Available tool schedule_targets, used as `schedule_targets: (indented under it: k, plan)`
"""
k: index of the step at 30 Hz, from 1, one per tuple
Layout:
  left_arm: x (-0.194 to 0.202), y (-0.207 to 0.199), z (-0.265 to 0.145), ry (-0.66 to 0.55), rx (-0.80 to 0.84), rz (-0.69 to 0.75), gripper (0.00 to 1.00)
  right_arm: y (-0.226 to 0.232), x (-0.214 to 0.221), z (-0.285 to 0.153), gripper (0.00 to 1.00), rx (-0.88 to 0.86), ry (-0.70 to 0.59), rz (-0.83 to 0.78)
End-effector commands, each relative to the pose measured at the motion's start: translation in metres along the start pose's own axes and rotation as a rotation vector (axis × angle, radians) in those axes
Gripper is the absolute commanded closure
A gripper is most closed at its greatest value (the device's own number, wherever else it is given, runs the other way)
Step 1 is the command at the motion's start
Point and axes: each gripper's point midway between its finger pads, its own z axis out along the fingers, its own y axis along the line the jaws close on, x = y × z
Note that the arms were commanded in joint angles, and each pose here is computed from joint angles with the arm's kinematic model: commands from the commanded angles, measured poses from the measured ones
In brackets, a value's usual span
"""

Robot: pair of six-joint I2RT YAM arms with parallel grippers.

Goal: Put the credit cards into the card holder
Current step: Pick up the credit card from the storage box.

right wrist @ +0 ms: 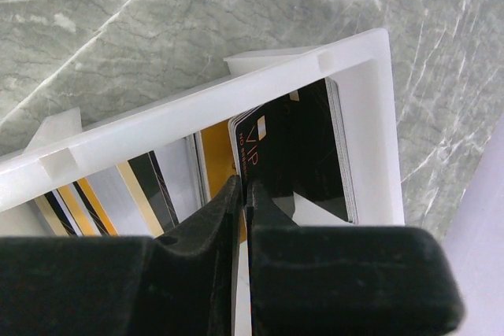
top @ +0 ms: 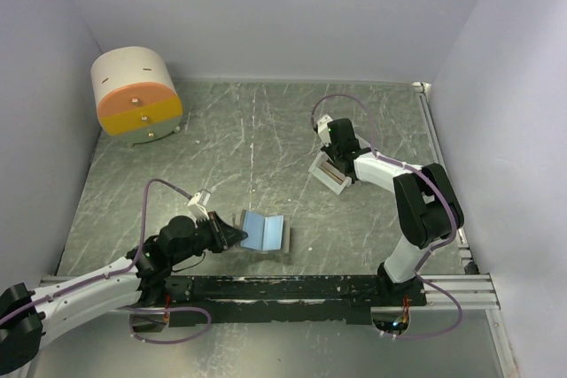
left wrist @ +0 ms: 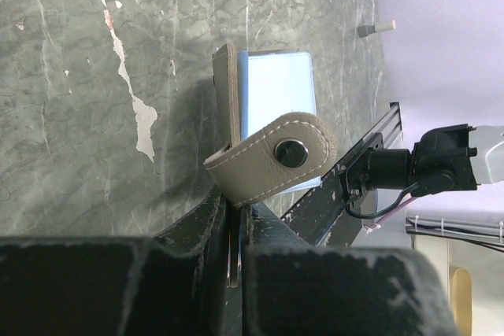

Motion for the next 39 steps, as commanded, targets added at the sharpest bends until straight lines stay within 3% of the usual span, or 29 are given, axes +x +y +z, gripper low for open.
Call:
schedule_targets:
  k: [1, 13, 17, 19, 39]
  plan:
    - [-0.005, -0.012, 0.001, -0.022, 0.048, -0.002, 0.91, -0.007, -0.001, -0.008, 0.96, 0.020, 0.019, 0.016]
    - [-0.005, -0.011, 0.001, -0.021, 0.045, 0.002, 0.91, -0.005, 0.000, -0.010, 0.96, 0.009, 0.025, 0.020]
    - [-0.004, -0.011, 0.002, -0.019, 0.045, -0.001, 0.90, -0.003, -0.003, -0.014, 0.88, -0.016, 0.025, 0.022]
    - [-0.004, -0.010, 0.002, -0.017, 0.044, 0.000, 0.90, -0.003, -0.003, -0.016, 1.00, -0.020, 0.024, 0.020]
    - [-0.007, -0.006, 0.003, -0.032, 0.017, 0.004, 0.91, -0.029, -0.017, -0.046, 1.00, 0.057, 0.025, 0.086]
